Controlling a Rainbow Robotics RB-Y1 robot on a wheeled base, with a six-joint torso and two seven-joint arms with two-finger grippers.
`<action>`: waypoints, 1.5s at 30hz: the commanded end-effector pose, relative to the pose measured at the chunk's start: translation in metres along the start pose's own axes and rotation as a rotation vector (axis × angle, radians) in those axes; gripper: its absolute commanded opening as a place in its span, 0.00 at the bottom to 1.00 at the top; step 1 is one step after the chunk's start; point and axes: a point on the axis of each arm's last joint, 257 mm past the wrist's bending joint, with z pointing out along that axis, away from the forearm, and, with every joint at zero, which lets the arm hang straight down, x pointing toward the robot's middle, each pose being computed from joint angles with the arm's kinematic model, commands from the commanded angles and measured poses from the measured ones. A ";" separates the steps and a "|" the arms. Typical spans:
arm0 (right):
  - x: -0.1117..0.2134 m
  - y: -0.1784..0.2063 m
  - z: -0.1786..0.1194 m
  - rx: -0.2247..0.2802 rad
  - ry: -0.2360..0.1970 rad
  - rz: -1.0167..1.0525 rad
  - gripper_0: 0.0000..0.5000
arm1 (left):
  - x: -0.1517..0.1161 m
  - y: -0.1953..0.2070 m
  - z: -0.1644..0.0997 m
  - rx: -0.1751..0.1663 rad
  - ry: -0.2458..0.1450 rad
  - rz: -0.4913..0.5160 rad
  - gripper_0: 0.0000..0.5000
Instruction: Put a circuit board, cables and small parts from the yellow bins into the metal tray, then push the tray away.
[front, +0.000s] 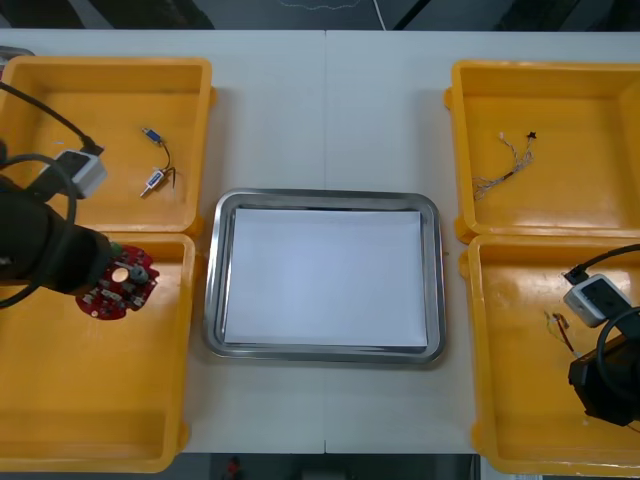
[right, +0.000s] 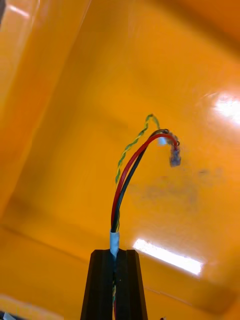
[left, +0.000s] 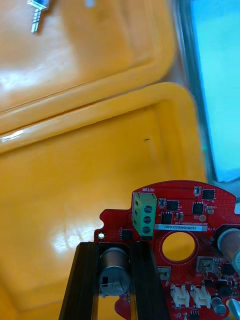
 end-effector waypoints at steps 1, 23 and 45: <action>-0.027 -0.025 -0.040 0.071 -0.050 -0.021 0.00 | -0.024 -0.056 -0.008 0.052 -0.041 -0.019 0.00; -0.077 -0.041 -0.092 0.103 -0.040 -0.242 0.00 | -0.061 -0.175 0.079 0.088 -0.048 0.076 0.00; -0.099 -0.025 -0.086 0.079 -0.052 -0.322 0.00 | -0.044 -0.154 0.129 0.022 -0.033 0.103 0.00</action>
